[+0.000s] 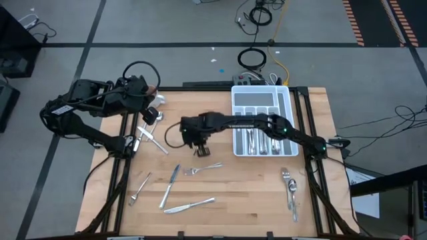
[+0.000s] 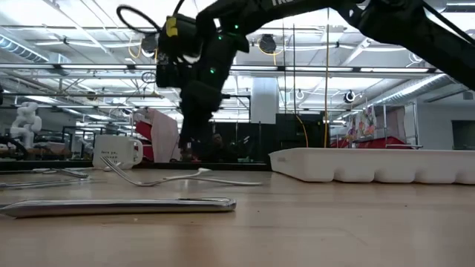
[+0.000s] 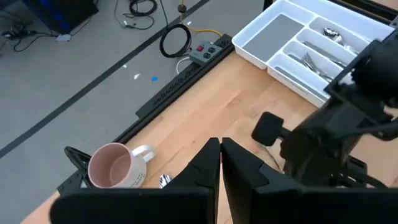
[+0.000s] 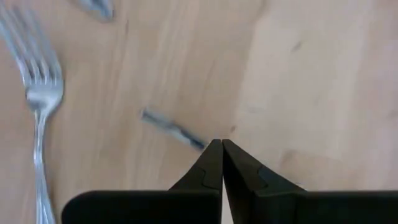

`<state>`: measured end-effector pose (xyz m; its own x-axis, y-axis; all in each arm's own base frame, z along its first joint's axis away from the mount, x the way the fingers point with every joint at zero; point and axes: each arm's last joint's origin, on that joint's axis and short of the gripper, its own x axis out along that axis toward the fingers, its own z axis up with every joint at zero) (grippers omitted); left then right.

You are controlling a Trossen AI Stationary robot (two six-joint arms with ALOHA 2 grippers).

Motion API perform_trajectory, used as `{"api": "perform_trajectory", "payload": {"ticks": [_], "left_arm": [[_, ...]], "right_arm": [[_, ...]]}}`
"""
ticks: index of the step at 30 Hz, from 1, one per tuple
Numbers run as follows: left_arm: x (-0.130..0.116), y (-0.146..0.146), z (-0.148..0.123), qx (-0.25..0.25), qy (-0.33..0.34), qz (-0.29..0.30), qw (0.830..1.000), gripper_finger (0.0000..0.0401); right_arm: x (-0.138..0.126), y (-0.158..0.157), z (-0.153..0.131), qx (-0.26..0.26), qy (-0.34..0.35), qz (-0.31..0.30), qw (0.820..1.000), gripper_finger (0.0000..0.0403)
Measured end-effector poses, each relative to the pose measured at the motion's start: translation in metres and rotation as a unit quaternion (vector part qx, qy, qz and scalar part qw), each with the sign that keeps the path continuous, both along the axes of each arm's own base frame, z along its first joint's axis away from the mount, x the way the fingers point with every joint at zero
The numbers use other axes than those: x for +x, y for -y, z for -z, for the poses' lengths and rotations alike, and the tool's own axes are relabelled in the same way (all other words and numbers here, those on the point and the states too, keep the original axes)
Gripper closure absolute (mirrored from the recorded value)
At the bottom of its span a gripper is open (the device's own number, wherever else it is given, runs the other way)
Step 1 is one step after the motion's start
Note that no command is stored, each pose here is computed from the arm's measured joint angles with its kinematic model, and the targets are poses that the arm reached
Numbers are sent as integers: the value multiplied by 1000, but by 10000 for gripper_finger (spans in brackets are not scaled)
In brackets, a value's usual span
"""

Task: Sort silverware
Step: Put the silver fork into the silverware tray

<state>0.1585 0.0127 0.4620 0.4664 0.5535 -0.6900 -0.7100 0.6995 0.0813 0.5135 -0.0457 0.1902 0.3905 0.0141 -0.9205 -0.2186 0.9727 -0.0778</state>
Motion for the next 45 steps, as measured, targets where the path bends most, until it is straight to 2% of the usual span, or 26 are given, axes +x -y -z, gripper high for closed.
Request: {"api": "perform_trajectory", "payload": {"ticks": [5, 9, 13, 15, 18, 21, 26, 30, 32, 36, 40, 45], "left_arm": [[0, 0, 0, 0, 0, 0, 1000, 377], [0, 0, 0, 1, -1, 2, 1000, 377], [0, 0, 0, 8, -7, 7, 1000, 377], [0, 0, 0, 10, -8, 7, 1000, 376], [0, 0, 0, 11, -8, 6, 1000, 377], [0, 0, 0, 12, -8, 6, 1000, 377], [3, 0, 7, 12, -23, 6, 1000, 376], [9, 0, 22, 11, -56, 7, 998, 376], [13, 0, 32, 5, -71, 1, 997, 376], [17, 0, 45, -4, -89, -10, 996, 376], [17, 0, 47, -9, -87, -18, 996, 376], [18, 0, 46, -9, -82, -18, 996, 376]], "right_arm": [[0, 33, -18, -60, 22, 16, 998, 387], [-15, 58, -12, -68, -34, -39, 996, 326], [-22, 60, -10, -87, -72, -116, 987, 247], [-20, 62, -10, -93, -63, -122, 986, 215], [-16, 64, -12, -105, -41, -132, 985, 185], [-11, 60, -6, -112, -34, -148, 982, 177], [-4, 49, 20, -95, -53, -139, 984, 183], [-1, 48, 40, -122, -79, -122, 982, 187], [-1, 48, 43, -144, -91, -109, 979, 188], [-4, 53, 47, -131, -108, -82, 982, 200], [-9, 50, 48, -123, -130, -70, 981, 258], [-9, 42, 49, -129, -140, -77, 979, 376]]}}
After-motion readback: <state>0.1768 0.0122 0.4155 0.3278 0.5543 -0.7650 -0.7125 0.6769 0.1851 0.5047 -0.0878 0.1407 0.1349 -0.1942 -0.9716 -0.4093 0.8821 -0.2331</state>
